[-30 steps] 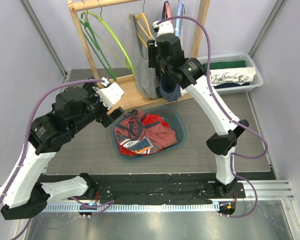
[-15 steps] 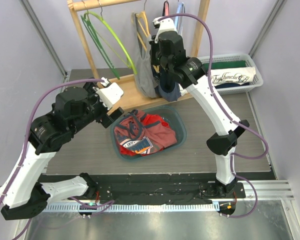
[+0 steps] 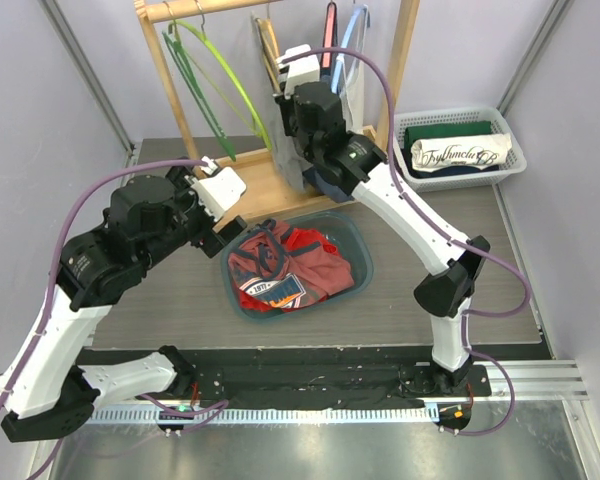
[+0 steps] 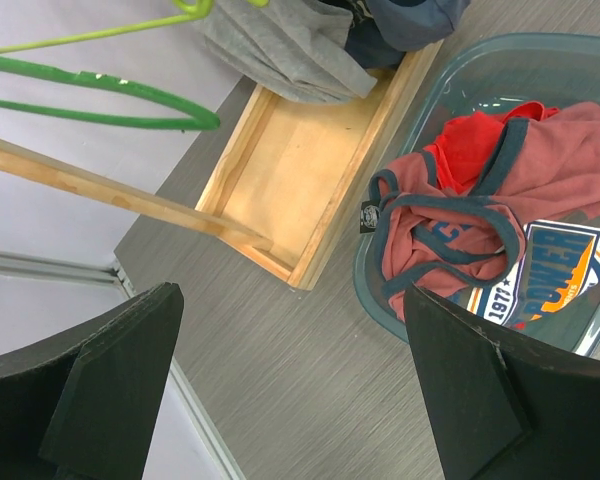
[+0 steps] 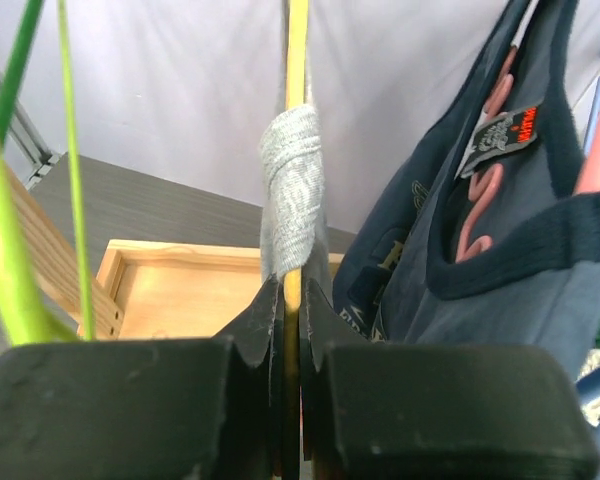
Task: Remove the tank top from the hanger
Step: Pick up the hanger from the clothesline.
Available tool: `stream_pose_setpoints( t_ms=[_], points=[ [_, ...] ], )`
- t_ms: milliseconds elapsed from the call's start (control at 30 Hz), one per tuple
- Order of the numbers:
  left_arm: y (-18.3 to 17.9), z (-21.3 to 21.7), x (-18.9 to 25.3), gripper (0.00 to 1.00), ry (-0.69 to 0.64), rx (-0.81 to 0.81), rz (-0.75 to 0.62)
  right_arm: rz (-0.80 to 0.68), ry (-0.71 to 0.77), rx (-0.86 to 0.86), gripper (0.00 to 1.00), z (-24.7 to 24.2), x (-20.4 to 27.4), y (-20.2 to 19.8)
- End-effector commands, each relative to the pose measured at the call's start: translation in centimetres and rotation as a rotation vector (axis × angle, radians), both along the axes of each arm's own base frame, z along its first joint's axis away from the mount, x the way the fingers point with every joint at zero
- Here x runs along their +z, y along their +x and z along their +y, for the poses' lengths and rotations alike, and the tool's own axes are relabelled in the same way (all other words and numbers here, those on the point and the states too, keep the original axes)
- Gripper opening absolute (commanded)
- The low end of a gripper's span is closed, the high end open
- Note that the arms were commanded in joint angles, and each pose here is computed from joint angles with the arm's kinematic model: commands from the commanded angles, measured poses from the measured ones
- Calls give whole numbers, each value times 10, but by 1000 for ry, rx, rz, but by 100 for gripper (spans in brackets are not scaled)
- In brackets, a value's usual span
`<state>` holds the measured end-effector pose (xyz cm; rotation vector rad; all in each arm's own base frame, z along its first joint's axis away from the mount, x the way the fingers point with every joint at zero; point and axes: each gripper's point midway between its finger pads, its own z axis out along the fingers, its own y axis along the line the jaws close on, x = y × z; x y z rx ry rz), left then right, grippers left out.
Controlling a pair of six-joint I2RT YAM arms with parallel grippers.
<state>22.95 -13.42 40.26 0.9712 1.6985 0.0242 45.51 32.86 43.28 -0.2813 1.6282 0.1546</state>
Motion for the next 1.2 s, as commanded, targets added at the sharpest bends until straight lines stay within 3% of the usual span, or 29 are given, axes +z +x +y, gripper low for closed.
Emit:
stream_pose_setpoints(
  t_ms=[0, 433, 800, 933, 1167],
  points=[
    [-1, 3, 4, 97, -20, 7, -14, -291, 176, -57, 1, -29, 108, -28],
    [0, 5, 1, 97, -15, 15, -9, -397, 276, -64, 1, -49, 145, -47],
    [-2, 5, 4, 96, -28, 11, -13, -219, 222, 43, 1, -37, 97, -60],
    [-3, 6, 6, 97, -31, 10, -19, -135, 185, 125, 1, -39, 69, -83],
    [-1, 2, 17, 98, -52, 4, -28, -97, 204, 292, 1, -65, 85, -149]
  ],
)
